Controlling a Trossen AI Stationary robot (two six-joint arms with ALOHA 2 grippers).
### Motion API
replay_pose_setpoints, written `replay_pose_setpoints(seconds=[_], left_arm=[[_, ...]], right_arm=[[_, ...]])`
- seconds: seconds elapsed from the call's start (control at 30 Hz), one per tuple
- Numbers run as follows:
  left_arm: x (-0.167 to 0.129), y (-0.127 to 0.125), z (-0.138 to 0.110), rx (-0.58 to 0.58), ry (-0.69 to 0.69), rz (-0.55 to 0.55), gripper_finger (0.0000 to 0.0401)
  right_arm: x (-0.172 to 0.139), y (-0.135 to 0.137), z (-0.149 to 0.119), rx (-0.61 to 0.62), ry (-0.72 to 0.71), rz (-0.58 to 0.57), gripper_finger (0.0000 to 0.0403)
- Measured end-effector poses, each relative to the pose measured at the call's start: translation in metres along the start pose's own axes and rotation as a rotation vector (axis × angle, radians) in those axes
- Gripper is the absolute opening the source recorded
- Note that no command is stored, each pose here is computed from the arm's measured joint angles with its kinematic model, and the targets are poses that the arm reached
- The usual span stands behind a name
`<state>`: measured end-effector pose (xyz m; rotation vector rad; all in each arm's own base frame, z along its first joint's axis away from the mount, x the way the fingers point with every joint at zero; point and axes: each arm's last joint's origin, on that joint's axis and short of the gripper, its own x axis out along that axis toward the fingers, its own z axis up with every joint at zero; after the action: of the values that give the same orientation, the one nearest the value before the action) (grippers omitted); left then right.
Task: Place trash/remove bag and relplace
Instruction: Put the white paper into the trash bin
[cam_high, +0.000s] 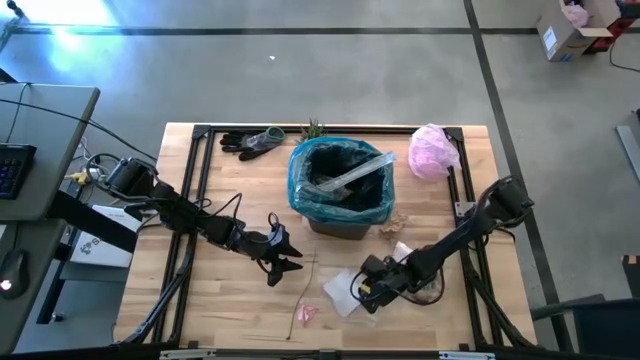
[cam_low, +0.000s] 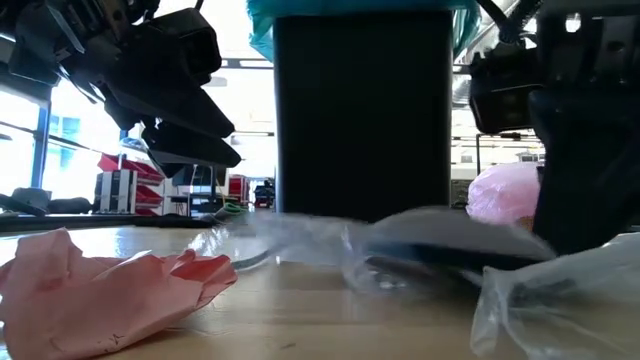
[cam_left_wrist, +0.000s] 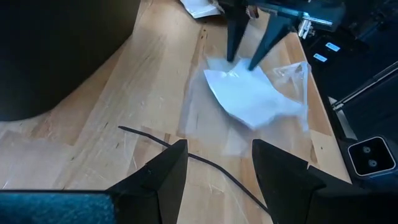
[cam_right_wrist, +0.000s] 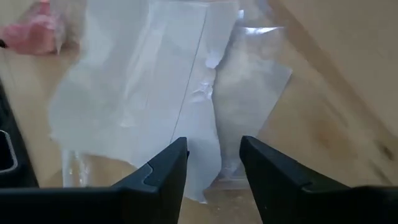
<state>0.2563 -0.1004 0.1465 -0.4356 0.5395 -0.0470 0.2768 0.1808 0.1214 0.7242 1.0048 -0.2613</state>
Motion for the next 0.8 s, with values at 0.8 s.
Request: replay_pose_setpoints(seconds=[0.8], left_arm=[[0.0, 0.002, 0.001, 0.004, -0.002, 0.006, 0.0165]], right_arm=[[0.002, 0.016, 0.005, -0.122, -0.058, 0.169, 0.0023]])
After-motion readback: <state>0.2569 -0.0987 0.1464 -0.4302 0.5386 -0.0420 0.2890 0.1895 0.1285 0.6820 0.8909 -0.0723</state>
